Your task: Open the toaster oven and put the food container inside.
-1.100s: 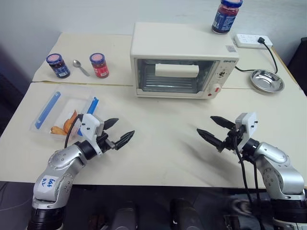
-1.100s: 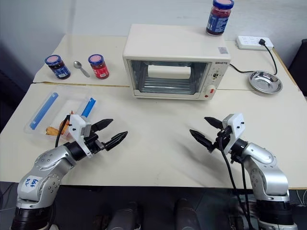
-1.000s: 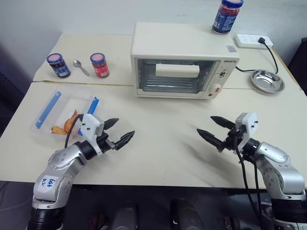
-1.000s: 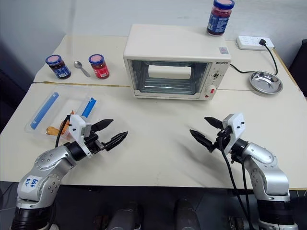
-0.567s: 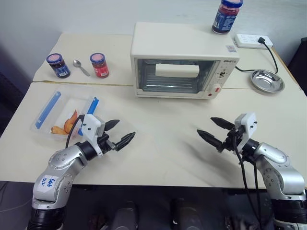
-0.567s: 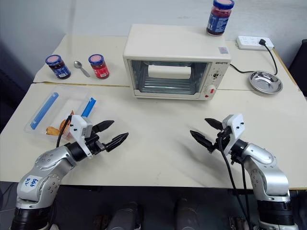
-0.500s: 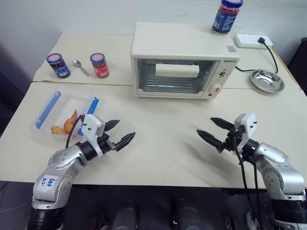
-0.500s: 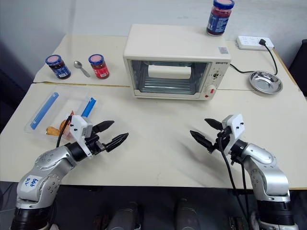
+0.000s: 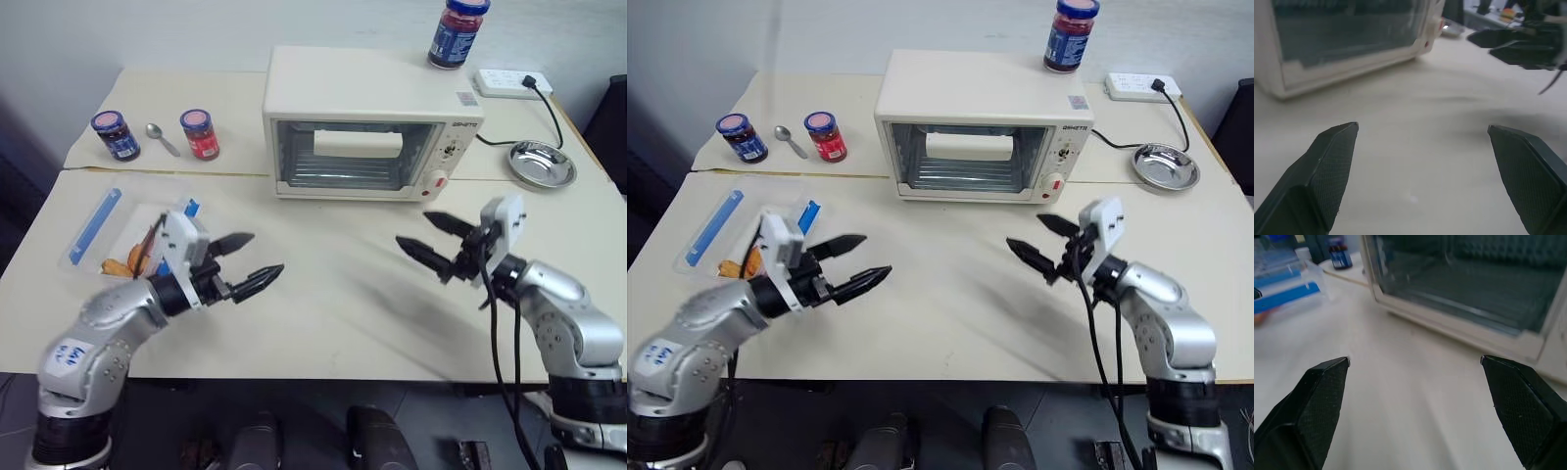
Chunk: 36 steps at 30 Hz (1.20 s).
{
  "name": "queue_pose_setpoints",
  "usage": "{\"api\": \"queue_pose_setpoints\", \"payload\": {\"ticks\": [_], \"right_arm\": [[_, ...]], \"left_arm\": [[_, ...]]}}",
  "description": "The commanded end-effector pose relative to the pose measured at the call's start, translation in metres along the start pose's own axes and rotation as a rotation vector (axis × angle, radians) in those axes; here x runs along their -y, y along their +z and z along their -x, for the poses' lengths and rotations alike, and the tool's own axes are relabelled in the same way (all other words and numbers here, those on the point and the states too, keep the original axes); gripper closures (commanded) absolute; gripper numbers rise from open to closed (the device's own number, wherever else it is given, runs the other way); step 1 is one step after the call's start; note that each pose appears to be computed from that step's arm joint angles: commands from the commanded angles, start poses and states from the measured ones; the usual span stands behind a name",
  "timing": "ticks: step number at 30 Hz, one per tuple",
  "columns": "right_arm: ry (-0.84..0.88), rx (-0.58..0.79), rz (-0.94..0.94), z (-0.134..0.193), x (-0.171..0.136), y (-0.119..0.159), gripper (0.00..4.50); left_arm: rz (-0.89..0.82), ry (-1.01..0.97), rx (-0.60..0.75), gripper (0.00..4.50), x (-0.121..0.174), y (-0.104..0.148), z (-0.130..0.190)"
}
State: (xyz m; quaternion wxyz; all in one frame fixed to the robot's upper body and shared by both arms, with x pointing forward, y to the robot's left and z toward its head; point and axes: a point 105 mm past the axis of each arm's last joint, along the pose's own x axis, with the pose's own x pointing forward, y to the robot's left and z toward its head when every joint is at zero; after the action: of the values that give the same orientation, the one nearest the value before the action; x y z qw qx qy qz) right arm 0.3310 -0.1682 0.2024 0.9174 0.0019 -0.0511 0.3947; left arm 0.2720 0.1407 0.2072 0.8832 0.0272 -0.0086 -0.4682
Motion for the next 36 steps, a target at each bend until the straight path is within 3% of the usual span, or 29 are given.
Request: {"api": "queue_pose_setpoints", "payload": {"ticks": [1, 8, 14, 20, 24, 31, 36], "right_arm": [[0.008, 0.037, 0.0, -0.013, 0.01, 0.02, 0.02], [0.086, 0.021, 0.085, -0.055, 0.02, 0.036, 0.02], [0.169, 0.066, 0.097, -0.073, 0.01, 0.05, 0.02], [0.317, 0.066, 0.098, -0.062, -0.02, 0.046, 0.02], [0.325, 0.067, 0.071, -0.054, -0.029, 0.039, 0.0], [0.294, 0.062, 0.031, -0.049, -0.036, 0.021, 0.0], [0.275, 0.07, 0.009, -0.045, -0.042, 0.012, 0.0]], "left_arm": [[-0.046, -0.086, 0.042, 0.0, 0.005, 0.033, 0.006], [-0.168, -0.096, 0.028, 0.0, -0.018, 0.08, 0.014], [-0.204, -0.086, 0.009, 0.0, -0.027, 0.084, 0.012], [-0.222, -0.069, 0.01, 0.0, -0.032, 0.082, 0.007], [-0.234, -0.031, 0.025, 0.88, -0.045, 0.087, 0.003], [-0.273, 0.026, 0.061, 2.98, -0.073, 0.103, -0.019], [-0.324, 0.035, -0.003, 4.47, -0.093, 0.094, -0.052]]}}
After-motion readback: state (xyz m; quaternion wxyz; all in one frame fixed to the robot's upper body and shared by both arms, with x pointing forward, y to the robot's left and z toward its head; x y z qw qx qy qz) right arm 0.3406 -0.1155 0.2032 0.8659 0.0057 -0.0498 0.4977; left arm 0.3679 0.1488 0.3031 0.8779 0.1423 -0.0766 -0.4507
